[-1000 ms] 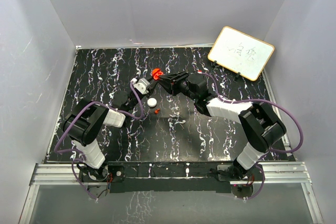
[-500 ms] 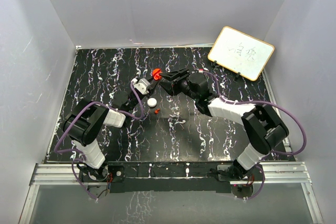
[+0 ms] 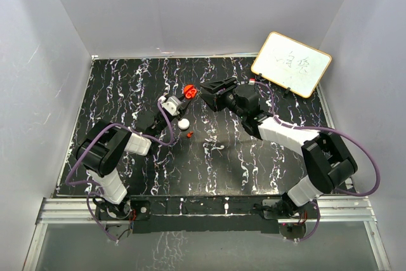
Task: Insert the wireless bluetooth earbuds into the charging case
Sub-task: Place the earbud in the charging case, then adjust the earbud with the charging case.
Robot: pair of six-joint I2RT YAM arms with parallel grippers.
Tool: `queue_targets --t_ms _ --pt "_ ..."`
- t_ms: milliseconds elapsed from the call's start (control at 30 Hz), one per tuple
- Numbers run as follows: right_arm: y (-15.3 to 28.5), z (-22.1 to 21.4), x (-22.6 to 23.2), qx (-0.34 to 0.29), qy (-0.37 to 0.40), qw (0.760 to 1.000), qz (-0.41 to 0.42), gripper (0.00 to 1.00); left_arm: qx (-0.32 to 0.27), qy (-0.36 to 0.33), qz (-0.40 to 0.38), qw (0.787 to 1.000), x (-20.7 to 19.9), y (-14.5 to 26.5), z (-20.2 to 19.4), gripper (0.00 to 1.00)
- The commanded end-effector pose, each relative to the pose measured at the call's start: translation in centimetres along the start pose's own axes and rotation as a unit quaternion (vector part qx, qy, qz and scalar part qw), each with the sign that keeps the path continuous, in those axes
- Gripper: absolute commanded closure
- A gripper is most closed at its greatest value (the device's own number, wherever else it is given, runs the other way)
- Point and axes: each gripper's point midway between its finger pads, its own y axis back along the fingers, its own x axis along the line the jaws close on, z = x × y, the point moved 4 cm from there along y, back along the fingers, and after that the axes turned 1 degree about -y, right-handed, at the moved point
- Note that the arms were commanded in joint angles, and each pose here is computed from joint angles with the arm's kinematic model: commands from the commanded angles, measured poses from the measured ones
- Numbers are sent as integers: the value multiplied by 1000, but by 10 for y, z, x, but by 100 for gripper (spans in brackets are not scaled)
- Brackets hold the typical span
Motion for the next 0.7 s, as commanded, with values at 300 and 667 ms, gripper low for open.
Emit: queue_targets --t_ms 300,667 --pt "-10 -5 32 19 14 999 43 50 -114 -45 12 992 10 -3 59 100" --pt "-12 -12 35 38 16 998 50 50 -115 -45 10 992 9 -6 59 100"
